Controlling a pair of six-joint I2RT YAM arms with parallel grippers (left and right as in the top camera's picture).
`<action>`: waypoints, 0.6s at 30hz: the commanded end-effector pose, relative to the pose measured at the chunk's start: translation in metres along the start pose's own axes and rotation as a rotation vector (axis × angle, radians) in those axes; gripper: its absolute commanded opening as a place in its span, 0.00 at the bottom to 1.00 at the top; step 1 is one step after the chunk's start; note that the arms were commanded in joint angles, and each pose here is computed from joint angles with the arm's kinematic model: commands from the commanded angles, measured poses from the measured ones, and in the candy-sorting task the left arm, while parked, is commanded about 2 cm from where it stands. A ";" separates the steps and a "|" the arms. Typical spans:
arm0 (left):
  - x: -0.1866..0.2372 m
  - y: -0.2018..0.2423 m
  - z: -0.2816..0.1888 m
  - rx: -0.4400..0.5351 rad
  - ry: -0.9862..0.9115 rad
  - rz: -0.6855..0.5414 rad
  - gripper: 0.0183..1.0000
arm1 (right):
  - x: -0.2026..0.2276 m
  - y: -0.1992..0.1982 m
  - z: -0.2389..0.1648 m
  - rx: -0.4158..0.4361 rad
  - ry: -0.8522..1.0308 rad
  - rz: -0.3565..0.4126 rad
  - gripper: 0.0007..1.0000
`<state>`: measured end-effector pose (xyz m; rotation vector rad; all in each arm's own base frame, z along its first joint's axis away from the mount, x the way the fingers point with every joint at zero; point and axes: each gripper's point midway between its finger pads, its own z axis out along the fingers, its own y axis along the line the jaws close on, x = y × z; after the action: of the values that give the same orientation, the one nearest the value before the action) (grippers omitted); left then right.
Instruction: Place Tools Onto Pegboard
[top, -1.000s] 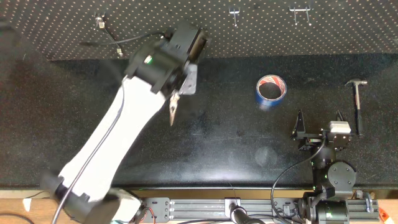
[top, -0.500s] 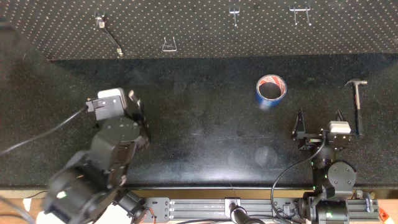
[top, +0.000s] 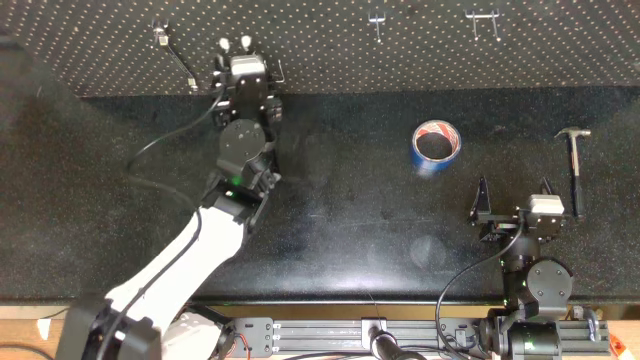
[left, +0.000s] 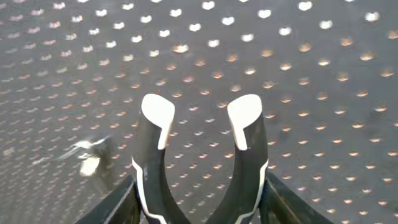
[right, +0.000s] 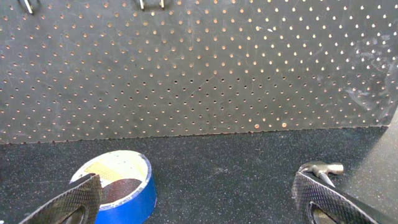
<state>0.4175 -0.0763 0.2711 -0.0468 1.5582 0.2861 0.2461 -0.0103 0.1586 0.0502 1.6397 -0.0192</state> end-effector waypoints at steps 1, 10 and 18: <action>-0.017 -0.025 0.008 0.125 -0.104 -0.005 0.01 | 0.002 0.000 0.000 0.000 0.005 -0.014 1.00; -0.020 -0.039 0.007 0.202 -0.126 -0.064 0.01 | 0.002 0.000 0.000 0.000 0.005 -0.014 1.00; 0.015 -0.043 0.029 0.211 -0.097 -0.073 0.01 | 0.002 0.000 0.000 0.000 0.005 -0.014 1.00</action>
<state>0.4467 -0.1084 0.2493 0.0677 1.5043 0.1007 0.2461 -0.0103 0.1586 0.0502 1.6397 -0.0192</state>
